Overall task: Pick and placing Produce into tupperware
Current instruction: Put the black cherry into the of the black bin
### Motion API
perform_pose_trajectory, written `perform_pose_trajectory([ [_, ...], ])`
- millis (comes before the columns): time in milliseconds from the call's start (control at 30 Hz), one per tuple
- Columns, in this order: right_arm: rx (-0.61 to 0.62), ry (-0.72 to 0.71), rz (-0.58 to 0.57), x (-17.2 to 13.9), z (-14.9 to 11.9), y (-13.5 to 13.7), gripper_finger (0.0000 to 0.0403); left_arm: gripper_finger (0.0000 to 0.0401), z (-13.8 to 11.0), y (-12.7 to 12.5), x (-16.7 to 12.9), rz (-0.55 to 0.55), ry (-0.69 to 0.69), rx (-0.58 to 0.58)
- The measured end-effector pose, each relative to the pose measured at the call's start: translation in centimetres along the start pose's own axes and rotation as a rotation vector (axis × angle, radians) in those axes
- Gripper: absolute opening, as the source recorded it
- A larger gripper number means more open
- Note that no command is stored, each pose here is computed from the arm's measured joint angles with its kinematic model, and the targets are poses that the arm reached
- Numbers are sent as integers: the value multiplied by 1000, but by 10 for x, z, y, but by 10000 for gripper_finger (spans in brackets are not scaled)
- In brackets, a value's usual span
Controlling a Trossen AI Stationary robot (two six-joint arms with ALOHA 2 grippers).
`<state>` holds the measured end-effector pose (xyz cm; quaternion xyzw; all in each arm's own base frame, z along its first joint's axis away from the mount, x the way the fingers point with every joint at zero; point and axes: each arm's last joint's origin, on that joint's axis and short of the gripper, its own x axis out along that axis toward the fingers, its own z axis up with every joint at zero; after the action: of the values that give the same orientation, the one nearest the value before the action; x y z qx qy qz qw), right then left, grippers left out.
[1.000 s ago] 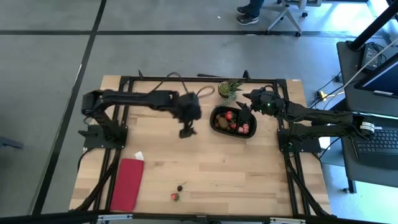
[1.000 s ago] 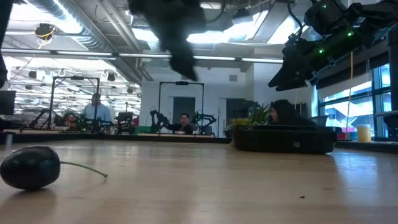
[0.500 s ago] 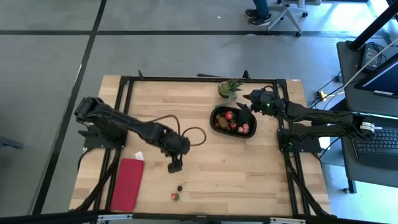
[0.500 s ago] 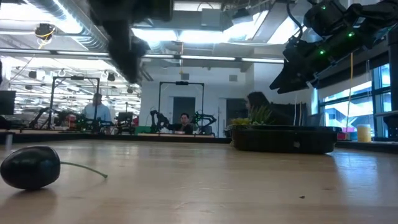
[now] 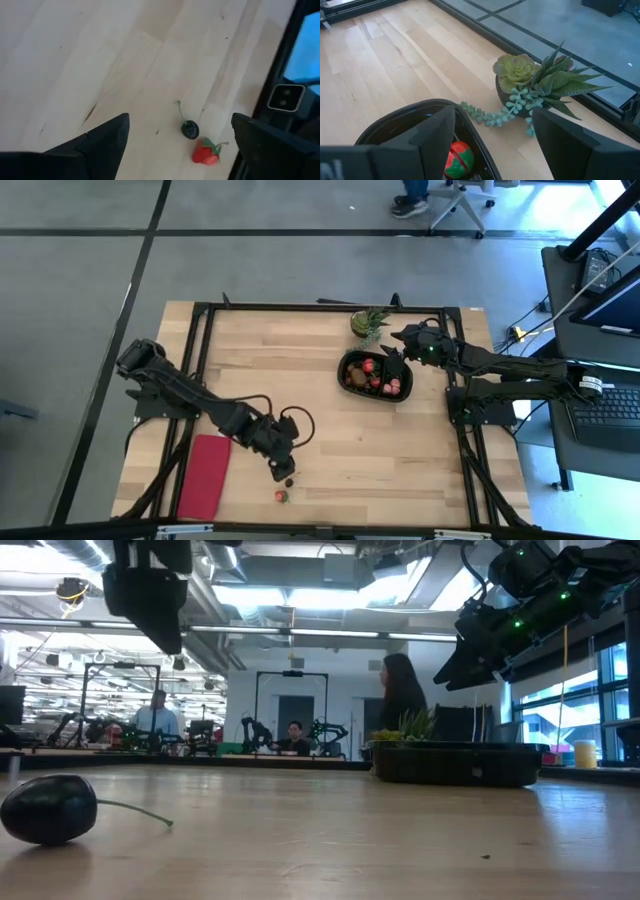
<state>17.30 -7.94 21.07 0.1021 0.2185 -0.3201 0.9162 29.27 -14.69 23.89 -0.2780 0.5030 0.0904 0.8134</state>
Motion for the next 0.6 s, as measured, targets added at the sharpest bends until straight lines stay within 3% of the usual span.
perform_pose_trajectory([
  [200, 0, 4, 0, 0, 0, 0, 268, 340, -5, -12, 20, 32, 22, -41],
  [333, -5, 20, -3, 0, -2, 0, 268, 340, -1, -25, 42, 43, 108, -53],
  [533, -10, 48, -8, 0, -5, -1, 268, 340, -3, -32, 59, 222, 254, -138],
  [600, -12, 69, -11, 0, -7, -1, 268, 340, -2, -39, 64, 221, 257, -134],
])
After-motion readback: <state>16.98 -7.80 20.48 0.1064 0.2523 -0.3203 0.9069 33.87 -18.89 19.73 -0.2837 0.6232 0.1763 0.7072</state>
